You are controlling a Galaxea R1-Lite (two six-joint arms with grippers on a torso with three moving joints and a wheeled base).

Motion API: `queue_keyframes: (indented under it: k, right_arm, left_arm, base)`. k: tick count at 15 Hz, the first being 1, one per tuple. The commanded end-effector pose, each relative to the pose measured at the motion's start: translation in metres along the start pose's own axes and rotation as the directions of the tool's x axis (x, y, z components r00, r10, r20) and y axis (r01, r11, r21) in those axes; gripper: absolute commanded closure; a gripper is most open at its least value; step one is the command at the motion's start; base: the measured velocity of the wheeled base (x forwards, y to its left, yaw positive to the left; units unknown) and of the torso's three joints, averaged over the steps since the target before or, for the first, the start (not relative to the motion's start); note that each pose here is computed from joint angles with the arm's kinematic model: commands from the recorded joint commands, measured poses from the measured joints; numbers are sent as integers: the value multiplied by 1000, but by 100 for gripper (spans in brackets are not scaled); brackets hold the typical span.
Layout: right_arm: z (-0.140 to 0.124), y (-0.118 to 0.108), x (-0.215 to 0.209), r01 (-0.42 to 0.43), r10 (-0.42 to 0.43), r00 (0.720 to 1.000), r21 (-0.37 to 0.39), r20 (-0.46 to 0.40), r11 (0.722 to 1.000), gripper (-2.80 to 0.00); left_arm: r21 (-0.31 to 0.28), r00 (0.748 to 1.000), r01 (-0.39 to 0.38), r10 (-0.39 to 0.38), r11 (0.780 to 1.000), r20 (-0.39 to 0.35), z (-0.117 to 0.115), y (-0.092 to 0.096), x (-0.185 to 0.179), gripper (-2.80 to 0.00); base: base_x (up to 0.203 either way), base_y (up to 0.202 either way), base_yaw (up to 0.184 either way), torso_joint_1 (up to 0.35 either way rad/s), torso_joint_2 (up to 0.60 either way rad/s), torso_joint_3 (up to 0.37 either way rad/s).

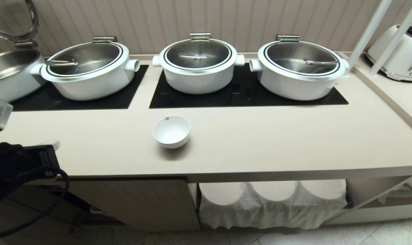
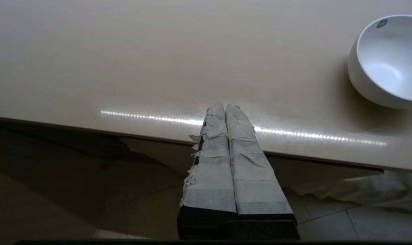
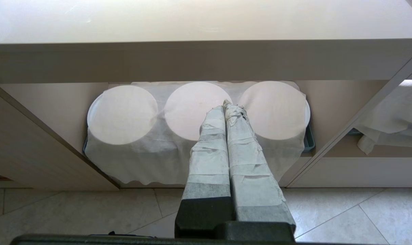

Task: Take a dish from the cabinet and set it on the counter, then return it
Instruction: Pick up the bowl from the table

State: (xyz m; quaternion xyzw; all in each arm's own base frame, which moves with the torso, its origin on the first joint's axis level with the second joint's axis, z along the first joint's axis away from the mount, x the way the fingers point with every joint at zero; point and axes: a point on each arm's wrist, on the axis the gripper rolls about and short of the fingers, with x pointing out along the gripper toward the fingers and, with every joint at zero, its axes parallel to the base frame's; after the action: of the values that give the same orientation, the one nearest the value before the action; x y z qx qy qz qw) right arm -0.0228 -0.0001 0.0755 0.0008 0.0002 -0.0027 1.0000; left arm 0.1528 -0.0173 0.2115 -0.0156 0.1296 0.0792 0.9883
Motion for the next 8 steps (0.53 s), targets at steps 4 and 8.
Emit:
queue_keyframes:
  k: [4, 8]
  right_arm:
    - [0, 0, 0, 0, 0, 1000, 0, 0, 1000, 0]
    - [0, 0, 0, -1, 1, 1000, 0, 0, 1000, 0]
  left_arm:
    - [54, 999, -34, 33, 998, 27, -57, 22, -20, 0]
    - [47, 991, 12, -18, 999, 131, -94, 37, -53, 0]
  base:
    - [0, 0, 0, 0, 0, 0]
    - [0, 0, 0, 0, 0, 0]
